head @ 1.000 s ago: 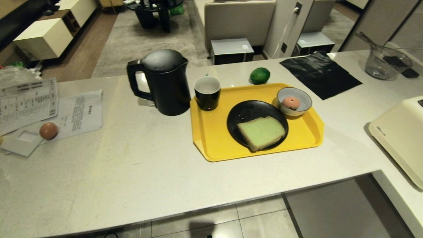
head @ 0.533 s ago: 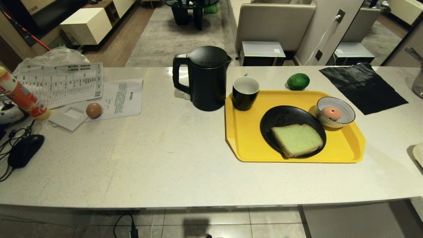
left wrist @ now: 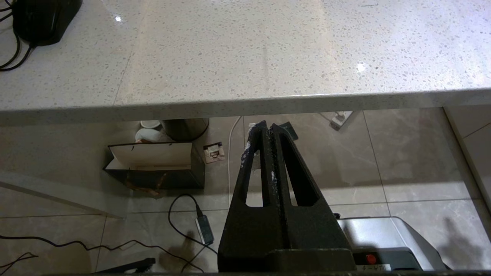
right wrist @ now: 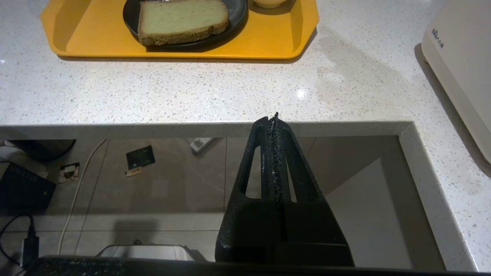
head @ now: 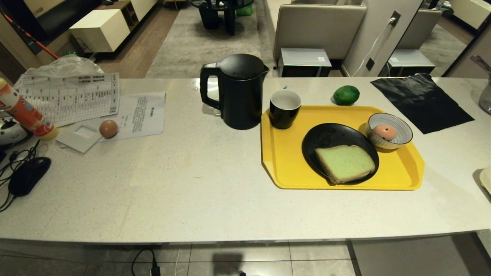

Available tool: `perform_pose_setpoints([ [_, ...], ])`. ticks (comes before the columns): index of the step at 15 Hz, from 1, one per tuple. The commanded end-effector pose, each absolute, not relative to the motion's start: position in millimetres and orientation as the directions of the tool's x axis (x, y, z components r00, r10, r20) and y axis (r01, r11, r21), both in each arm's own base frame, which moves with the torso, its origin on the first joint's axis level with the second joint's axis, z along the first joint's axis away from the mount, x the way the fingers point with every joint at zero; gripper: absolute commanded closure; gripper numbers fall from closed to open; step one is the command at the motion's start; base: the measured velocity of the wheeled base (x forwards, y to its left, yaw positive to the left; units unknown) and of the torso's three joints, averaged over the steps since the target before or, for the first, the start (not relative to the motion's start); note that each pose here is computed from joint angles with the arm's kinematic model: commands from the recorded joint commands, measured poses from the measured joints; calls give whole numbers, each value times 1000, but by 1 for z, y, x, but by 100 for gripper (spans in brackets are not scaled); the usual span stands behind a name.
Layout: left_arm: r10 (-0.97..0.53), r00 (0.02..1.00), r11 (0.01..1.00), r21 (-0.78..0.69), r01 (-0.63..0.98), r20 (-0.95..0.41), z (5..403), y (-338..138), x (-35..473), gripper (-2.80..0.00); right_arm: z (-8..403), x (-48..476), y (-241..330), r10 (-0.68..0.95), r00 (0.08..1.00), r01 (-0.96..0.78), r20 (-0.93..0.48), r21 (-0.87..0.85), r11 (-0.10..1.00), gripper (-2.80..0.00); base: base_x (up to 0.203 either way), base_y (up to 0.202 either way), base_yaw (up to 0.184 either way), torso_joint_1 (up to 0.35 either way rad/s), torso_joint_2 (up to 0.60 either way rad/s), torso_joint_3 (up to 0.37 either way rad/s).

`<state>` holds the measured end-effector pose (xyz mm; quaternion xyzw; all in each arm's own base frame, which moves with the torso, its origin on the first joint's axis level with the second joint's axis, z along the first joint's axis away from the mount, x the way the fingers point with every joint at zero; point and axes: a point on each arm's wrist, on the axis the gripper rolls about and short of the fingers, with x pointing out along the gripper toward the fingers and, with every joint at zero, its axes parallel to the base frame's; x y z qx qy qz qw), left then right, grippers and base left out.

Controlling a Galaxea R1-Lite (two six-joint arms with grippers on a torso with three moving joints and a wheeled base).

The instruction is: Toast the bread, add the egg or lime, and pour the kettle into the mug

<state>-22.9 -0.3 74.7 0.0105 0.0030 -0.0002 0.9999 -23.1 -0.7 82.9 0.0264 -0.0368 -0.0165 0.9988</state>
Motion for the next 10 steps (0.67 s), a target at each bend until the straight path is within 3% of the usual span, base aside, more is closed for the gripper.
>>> perform_pose_setpoints([
  [1,0,1000,1000,21,0,-8,75,0,-23,0,75,-21,-1,-35,998,33,44,54,998,0,0,0,0,0,0,0],
  [10,-2,1000,1000,31,2,-8,75,0,-23,0,76,-21,-1,-36,998,34,45,54,998,0,0,0,0,0,0,0],
])
